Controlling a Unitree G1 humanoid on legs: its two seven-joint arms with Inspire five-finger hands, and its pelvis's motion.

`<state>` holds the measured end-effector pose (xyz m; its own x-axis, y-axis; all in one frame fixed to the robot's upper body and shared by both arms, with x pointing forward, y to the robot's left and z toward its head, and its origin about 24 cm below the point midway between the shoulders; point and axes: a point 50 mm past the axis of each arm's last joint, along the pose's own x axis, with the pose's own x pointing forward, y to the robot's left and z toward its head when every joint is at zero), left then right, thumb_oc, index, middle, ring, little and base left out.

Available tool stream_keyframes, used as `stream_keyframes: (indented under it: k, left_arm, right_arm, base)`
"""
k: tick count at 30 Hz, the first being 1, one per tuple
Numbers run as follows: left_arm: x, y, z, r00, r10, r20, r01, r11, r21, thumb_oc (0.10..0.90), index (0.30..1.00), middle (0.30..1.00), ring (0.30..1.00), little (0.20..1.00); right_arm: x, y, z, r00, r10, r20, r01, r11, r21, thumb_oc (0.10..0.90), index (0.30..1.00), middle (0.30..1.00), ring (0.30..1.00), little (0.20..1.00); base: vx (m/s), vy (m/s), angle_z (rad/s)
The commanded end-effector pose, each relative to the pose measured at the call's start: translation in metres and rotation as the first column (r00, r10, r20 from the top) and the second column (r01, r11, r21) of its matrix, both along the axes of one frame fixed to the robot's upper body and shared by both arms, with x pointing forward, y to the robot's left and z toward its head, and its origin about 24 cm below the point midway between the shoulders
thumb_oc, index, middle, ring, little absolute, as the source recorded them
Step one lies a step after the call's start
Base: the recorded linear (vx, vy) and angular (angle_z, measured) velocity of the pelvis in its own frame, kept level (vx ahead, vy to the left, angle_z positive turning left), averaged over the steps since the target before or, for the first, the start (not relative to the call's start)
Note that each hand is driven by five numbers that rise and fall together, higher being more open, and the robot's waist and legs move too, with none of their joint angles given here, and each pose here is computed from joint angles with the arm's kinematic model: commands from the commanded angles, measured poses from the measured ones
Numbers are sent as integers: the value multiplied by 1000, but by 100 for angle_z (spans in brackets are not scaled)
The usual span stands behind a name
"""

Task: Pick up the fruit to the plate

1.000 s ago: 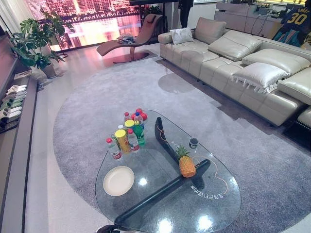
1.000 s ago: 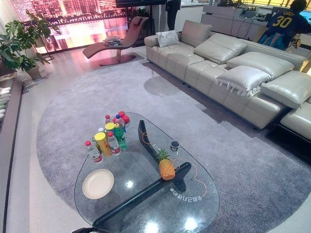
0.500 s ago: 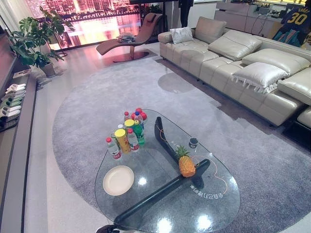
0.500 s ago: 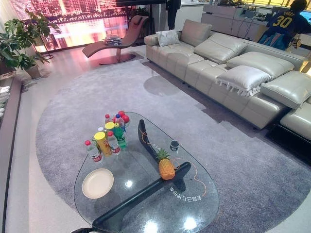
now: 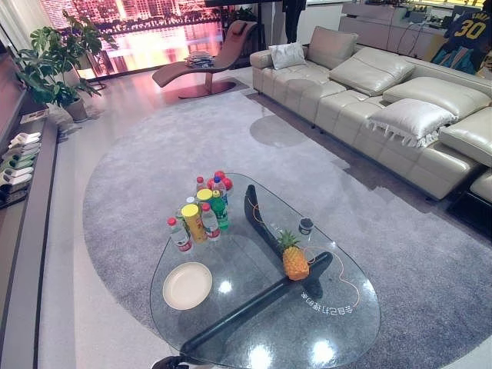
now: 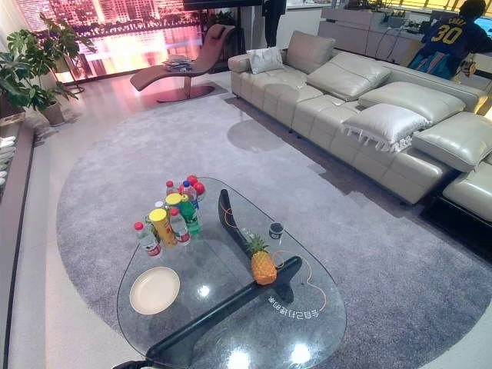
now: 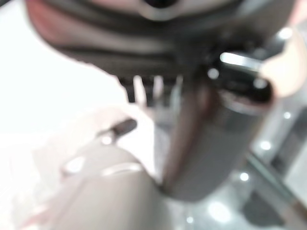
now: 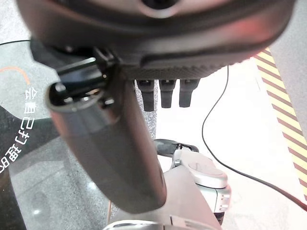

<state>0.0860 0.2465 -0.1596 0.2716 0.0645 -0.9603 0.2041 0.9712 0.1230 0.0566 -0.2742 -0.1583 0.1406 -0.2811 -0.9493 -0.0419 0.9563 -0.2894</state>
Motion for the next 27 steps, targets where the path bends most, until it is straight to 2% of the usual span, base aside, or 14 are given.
stream_keyframes:
  k: [1, 10, 14, 18, 23, 25, 27]
  left_arm:
    - [18, 12, 7, 1000, 11, 15, -11, 1000, 19, 800, 900, 900, 900, 900]
    - [8, 15, 6, 1000, 21, -6, -20, 1000, 23, 800, 900, 900, 900, 900]
    - [26, 12, 10, 996, 71, 61, -70, 997, -14, 800, 900, 900, 900, 900]
    - [42, 10, 14, 992, 81, 100, -81, 997, -10, 800, 900, 900, 900, 900]
    - [71, 18, 27, 977, 109, 183, -101, 994, -51, 800, 900, 900, 900, 900]
    - [85, 19, 35, 966, 131, 223, -104, 986, -130, 800, 900, 900, 900, 900]
    - [100, 17, 43, 940, 208, 269, -145, 961, -237, 800, 900, 900, 900, 900]
  right_arm:
    - [18, -10, 6, 999, -15, 39, 17, 998, -54, 800, 900, 900, 900, 900]
    - [11, -13, 6, 1000, 3, 10, -3, 998, -70, 800, 900, 900, 900, 900]
    - [17, -22, 11, 999, 42, -2, -42, 993, -111, 800, 900, 900, 900, 900]
    - [25, -26, 14, 1000, 24, 13, -22, 991, -130, 800, 900, 900, 900, 900]
    - [59, -30, 24, 993, 15, 120, 3, 988, -153, 800, 900, 900, 900, 900]
    - [79, -35, 33, 981, 21, 190, 13, 985, -172, 800, 900, 900, 900, 900]
    - [97, -42, 43, 964, 20, 265, 33, 981, -194, 800, 900, 900, 900, 900]
  base:
    - [0, 0, 0]
    - [21, -4, 0]
    - [-107, 34, -3]
    - [-147, 5, -5]
    - [-186, -16, -3]
    - [-143, 0, 0]
    - [-132, 2, -3]
